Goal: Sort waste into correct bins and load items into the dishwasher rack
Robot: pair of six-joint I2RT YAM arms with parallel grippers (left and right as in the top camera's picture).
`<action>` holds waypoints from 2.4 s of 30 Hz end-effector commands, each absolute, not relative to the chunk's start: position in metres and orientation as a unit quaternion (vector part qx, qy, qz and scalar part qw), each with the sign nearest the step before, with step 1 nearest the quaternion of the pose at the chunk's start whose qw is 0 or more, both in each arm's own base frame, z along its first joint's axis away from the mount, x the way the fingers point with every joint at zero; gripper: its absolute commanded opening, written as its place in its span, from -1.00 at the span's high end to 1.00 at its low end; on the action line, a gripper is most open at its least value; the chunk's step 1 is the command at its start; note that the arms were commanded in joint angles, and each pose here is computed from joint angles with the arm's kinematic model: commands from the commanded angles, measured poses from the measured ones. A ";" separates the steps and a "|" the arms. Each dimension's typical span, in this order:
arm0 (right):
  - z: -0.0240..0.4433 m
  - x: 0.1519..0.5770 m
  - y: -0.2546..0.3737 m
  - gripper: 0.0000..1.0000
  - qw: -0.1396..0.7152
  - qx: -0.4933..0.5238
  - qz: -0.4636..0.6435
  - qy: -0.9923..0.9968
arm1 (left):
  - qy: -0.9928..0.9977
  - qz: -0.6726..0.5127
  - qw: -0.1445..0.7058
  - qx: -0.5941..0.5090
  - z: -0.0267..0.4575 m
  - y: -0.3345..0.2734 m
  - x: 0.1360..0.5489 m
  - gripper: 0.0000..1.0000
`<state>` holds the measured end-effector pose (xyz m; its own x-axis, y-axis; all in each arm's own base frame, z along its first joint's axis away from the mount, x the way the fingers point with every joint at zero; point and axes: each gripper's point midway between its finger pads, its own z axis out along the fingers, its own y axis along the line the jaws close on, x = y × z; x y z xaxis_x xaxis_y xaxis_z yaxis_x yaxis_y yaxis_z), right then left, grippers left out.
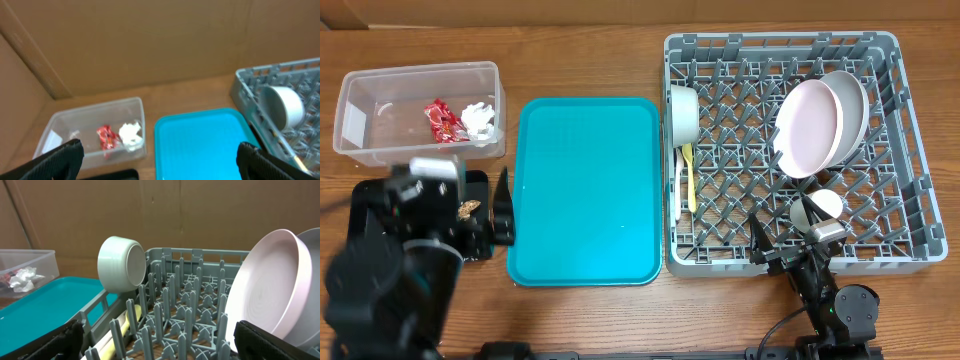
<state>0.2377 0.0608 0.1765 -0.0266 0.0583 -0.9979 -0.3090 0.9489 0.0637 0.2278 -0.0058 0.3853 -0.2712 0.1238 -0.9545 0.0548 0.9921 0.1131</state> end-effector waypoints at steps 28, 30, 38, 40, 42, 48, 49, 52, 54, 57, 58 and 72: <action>0.175 0.238 0.062 -1.00 0.694 -0.088 0.135 0.702 | 0.669 0.074 0.739 0.027 0.200 0.007 0.245 -1.00; 0.175 0.238 0.062 -1.00 0.694 -0.088 0.135 0.702 | 0.680 0.079 0.728 0.024 0.193 0.010 0.246 -1.00; 0.175 0.238 0.062 -1.00 0.694 -0.088 0.135 0.702 | 0.730 0.077 0.678 0.032 0.158 0.009 0.246 -1.00; 0.175 0.238 0.062 -1.00 0.694 -0.088 0.135 0.702 | 0.731 0.077 0.678 0.032 0.158 0.009 0.246 -1.00; 0.175 0.238 0.062 -1.00 0.694 -0.088 0.135 0.702 | 0.731 0.077 0.677 0.032 0.158 0.009 0.246 -1.00; 0.175 0.238 0.062 -1.00 0.694 -0.088 0.135 0.702 | 0.731 0.077 0.677 0.032 0.157 0.009 0.246 -1.00; 0.175 0.238 0.062 -1.00 0.694 -0.088 0.135 0.702 | 0.731 0.077 0.677 0.032 0.157 0.009 0.246 -1.00; 0.175 0.238 0.062 -1.00 0.694 -0.088 0.135 0.702 | 0.731 0.077 0.677 0.032 0.157 0.009 0.246 -1.00; 0.175 0.238 0.062 -1.00 0.694 -0.088 0.135 0.702 | 0.731 0.077 0.677 0.032 0.157 0.009 0.246 -1.00; 0.175 0.238 0.062 -1.00 0.694 -0.088 0.135 0.702 | 0.731 0.077 0.677 0.032 0.157 0.009 0.246 -1.00; 0.175 0.238 0.062 -1.00 0.694 -0.088 0.135 0.702 | 0.731 0.077 0.677 0.032 0.157 0.009 0.246 -1.00; 0.175 0.238 0.062 -1.00 0.694 -0.088 0.135 0.702 | 0.731 0.077 0.677 0.032 0.157 0.009 0.246 -1.00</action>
<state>0.2377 0.0608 0.1764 -0.0273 0.0594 -0.9979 -0.3089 0.9489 0.0649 0.2463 0.0082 0.1574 -0.0825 0.1366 -0.9872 -0.0512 0.9887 0.1411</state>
